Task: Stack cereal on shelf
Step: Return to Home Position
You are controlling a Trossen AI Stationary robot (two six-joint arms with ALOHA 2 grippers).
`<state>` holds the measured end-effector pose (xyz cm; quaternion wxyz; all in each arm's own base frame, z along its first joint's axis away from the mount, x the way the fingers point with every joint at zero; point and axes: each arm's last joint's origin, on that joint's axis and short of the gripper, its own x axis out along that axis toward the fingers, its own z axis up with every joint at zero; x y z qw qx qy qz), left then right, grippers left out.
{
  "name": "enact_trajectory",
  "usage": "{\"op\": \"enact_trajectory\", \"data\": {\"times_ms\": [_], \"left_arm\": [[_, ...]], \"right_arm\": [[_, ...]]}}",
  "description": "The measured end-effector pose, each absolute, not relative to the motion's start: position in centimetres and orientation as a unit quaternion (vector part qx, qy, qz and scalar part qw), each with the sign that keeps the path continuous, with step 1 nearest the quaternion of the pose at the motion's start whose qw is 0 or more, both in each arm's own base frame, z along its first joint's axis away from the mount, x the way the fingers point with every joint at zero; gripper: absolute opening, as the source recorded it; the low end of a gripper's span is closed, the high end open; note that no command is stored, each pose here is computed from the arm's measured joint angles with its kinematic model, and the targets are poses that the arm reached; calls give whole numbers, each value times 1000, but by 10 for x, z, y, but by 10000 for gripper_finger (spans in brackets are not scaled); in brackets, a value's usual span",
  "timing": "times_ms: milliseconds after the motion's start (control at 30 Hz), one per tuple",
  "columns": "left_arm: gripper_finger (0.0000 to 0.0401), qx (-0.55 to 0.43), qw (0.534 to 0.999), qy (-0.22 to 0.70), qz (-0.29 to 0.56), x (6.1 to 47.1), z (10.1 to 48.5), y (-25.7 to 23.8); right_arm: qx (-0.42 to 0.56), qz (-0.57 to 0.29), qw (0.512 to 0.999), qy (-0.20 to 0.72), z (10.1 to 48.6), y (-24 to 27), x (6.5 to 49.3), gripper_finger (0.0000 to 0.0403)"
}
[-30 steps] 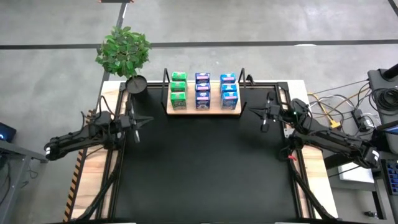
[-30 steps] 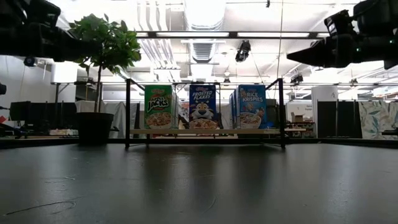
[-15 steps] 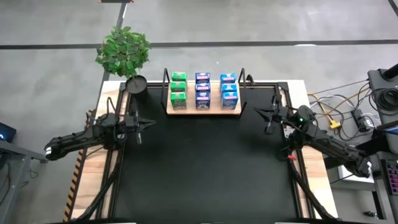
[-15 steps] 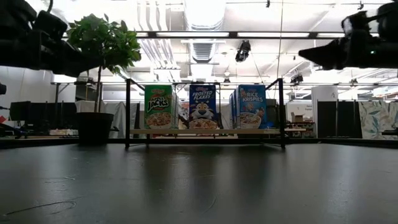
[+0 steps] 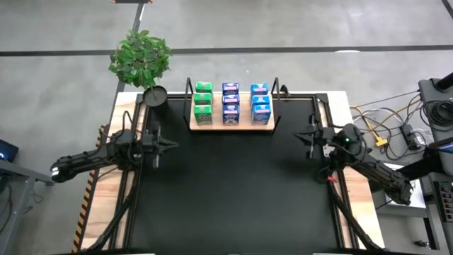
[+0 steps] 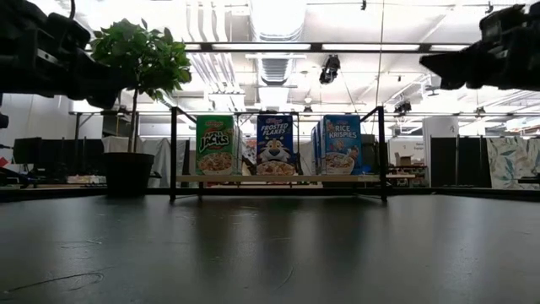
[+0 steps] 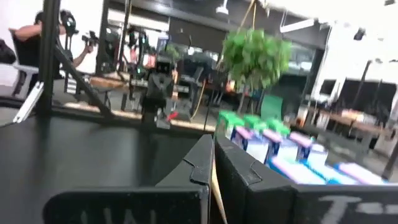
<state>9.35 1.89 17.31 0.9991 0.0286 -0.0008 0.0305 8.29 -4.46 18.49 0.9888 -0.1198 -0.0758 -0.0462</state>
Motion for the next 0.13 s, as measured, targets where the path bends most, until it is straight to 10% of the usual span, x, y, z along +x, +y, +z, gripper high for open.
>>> {"op": "enact_trajectory", "data": {"times_ms": [133], "left_arm": [[1,24,999,5,30,94,172,19]], "right_arm": [[-107,-49,992,-42,177,-45,84,9]]}}
